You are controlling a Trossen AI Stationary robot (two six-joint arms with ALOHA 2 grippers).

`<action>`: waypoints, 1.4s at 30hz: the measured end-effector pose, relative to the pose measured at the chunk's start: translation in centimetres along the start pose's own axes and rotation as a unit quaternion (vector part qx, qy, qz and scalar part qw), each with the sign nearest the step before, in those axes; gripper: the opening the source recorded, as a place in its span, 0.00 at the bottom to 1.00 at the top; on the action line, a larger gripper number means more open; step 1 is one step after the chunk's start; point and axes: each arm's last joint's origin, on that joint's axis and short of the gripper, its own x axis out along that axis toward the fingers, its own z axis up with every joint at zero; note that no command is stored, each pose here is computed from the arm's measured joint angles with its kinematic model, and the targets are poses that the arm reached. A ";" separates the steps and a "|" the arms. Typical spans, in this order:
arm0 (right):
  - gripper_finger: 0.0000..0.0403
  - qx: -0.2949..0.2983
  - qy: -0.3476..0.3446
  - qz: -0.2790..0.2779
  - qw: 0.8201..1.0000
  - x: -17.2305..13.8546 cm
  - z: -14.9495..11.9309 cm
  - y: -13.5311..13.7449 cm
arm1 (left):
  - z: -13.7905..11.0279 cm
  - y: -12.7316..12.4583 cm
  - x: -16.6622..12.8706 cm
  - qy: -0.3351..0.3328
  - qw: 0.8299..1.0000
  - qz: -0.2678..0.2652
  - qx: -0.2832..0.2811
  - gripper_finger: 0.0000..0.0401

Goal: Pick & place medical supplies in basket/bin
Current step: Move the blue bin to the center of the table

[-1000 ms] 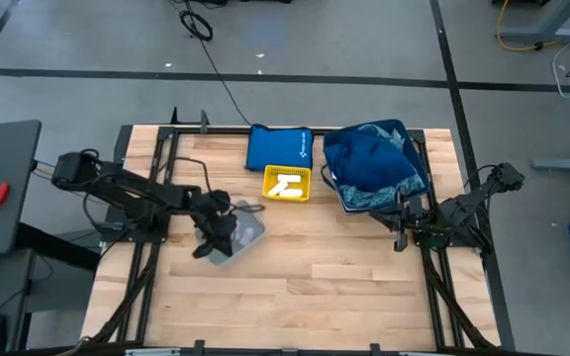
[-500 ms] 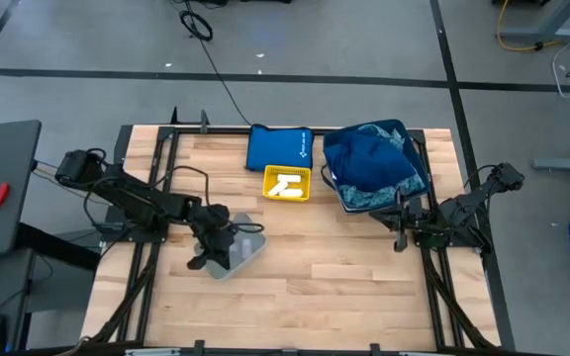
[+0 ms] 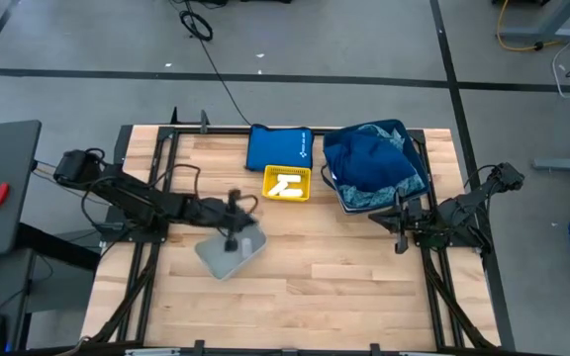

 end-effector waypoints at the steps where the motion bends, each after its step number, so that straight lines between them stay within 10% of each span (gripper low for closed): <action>1: 0.01 -0.002 0.001 0.000 1.000 0.0 0.0 0.0 | 0.3 0.3 -0.1 -0.011 0.999 0.052 0.003 0.00; 6: 0.01 -0.003 0.002 0.001 1.000 0.0 0.0 0.0 | 2.7 1.3 -0.9 -0.114 0.980 0.162 0.011 0.00; 15: 0.01 -0.021 0.002 0.003 1.000 0.0 0.0 0.0 | 5.0 4.3 -2.0 -0.286 0.958 -0.027 -0.007 0.00; 42: 0.01 0.040 -0.013 -0.164 0.986 -0.2 -0.2 -1.0 | -9.6 15.4 -11.4 -0.248 0.946 0.191 -0.080 0.00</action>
